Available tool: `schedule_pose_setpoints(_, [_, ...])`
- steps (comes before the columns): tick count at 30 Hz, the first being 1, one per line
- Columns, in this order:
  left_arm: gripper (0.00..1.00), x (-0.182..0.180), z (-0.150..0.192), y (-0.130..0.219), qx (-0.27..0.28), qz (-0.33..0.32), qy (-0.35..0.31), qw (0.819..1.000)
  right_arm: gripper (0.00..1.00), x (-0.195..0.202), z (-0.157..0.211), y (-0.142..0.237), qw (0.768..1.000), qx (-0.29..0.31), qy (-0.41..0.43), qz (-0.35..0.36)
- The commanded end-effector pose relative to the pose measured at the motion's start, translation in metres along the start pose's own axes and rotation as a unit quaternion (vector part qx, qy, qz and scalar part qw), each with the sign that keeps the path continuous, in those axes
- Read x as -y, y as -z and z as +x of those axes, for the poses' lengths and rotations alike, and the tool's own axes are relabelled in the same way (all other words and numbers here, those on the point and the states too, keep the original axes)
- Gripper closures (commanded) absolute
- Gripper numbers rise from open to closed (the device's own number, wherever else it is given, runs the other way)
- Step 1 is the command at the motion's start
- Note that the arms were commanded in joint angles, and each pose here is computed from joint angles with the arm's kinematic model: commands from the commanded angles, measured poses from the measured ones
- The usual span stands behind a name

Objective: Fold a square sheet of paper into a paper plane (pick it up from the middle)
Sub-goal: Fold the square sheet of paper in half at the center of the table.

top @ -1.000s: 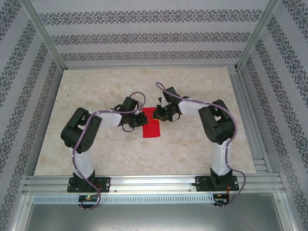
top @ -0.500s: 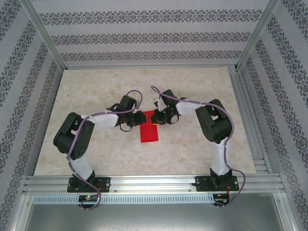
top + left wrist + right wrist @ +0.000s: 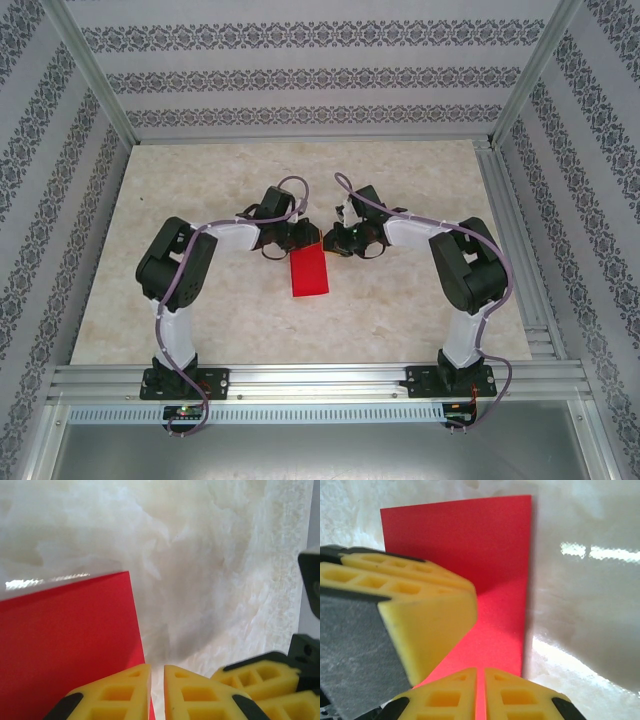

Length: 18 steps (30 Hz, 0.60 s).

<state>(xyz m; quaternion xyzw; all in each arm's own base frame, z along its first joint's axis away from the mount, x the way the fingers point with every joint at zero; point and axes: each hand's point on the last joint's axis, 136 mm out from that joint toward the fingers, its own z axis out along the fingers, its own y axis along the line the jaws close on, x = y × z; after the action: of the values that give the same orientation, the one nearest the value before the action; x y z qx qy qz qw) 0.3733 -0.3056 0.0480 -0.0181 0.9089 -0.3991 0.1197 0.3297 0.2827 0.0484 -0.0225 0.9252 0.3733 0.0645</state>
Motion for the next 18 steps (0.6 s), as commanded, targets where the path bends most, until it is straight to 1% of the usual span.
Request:
schedule_pose_setpoints(1, [0.85,0.015,-0.006,-0.007,-0.002,0.029,-0.011,1.000,0.87,-0.002,-0.004,-0.005,1.000,0.011,-0.010,-0.006])
schedule_pose_setpoints(9, [0.88,-0.002,-0.005,-0.019,-0.009,0.005,-0.004,1.000,0.88,0.000,0.006,-0.021,1.000,-0.011,-0.014,-0.010])
schedule_pose_setpoints(18, [0.88,-0.014,0.001,-0.020,-0.011,-0.015,0.000,1.000,0.88,0.003,0.021,-0.035,0.999,-0.038,-0.017,-0.008])
